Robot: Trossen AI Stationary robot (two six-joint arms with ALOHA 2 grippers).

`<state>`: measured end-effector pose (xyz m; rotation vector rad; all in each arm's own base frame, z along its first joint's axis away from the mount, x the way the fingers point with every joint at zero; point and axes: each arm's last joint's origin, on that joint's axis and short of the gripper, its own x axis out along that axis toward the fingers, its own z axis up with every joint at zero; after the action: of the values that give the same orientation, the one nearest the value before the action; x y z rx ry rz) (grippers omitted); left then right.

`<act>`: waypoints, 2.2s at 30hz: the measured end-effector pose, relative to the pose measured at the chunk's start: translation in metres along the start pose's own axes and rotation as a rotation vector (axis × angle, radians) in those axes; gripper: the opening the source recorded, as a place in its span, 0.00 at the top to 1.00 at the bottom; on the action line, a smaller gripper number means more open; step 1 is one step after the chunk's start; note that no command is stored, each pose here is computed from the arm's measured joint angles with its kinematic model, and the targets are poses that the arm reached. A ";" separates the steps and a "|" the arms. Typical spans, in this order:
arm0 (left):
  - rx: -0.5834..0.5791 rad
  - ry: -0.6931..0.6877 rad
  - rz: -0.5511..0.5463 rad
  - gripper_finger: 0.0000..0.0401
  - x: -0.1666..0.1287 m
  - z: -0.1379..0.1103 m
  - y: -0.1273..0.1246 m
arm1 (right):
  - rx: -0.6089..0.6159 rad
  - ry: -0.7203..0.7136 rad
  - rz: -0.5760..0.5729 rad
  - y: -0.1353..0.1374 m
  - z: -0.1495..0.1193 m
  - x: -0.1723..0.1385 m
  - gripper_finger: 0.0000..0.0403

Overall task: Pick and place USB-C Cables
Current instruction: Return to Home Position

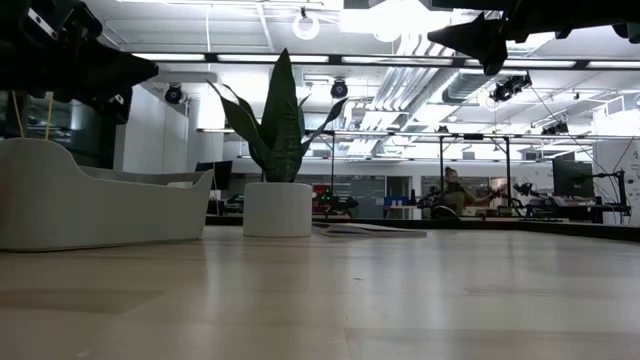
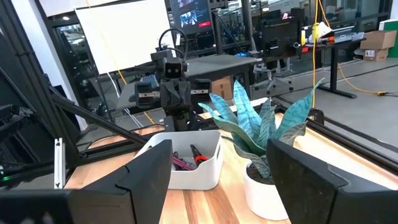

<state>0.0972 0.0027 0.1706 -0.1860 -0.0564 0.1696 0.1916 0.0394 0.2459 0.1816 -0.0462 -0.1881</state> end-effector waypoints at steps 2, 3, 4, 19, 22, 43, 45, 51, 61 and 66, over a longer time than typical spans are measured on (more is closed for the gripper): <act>0.003 0.008 -0.002 1.00 0.000 -0.001 0.000 | 0.014 0.005 -0.001 0.000 -0.001 0.000 0.37; 0.004 0.012 -0.001 1.00 0.001 -0.001 0.000 | 0.020 0.009 -0.001 0.000 -0.001 0.000 0.37; 0.004 0.015 0.000 1.00 0.001 -0.001 0.000 | 0.025 0.014 -0.002 0.000 -0.001 0.000 0.37; 0.005 0.018 0.000 1.00 0.001 -0.002 0.000 | 0.057 0.015 -0.006 -0.004 0.006 -0.010 0.59; 0.005 0.018 0.000 1.00 0.001 -0.002 0.000 | 0.048 0.031 -0.018 -0.007 0.008 -0.020 0.81; 0.005 0.018 0.000 1.00 0.001 -0.001 0.000 | 0.182 -0.152 0.009 -0.046 -0.036 -0.075 1.00; 0.005 0.018 0.000 1.00 0.001 -0.002 0.000 | 0.177 -0.155 0.015 -0.047 -0.038 -0.076 1.00; 0.005 0.018 0.000 1.00 0.001 -0.001 0.000 | 0.167 -0.138 0.016 -0.047 -0.040 -0.076 1.00; 0.005 0.018 0.000 1.00 0.001 -0.001 0.000 | 0.193 -0.064 0.009 -0.050 -0.057 -0.075 1.00; 0.005 0.018 0.000 1.00 0.001 -0.001 0.000 | 0.137 -0.030 0.105 -0.047 -0.059 -0.075 1.00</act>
<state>0.0984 0.0026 0.1695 -0.1830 -0.0386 0.1676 0.1129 0.0184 0.1774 0.3125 -0.0983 -0.0824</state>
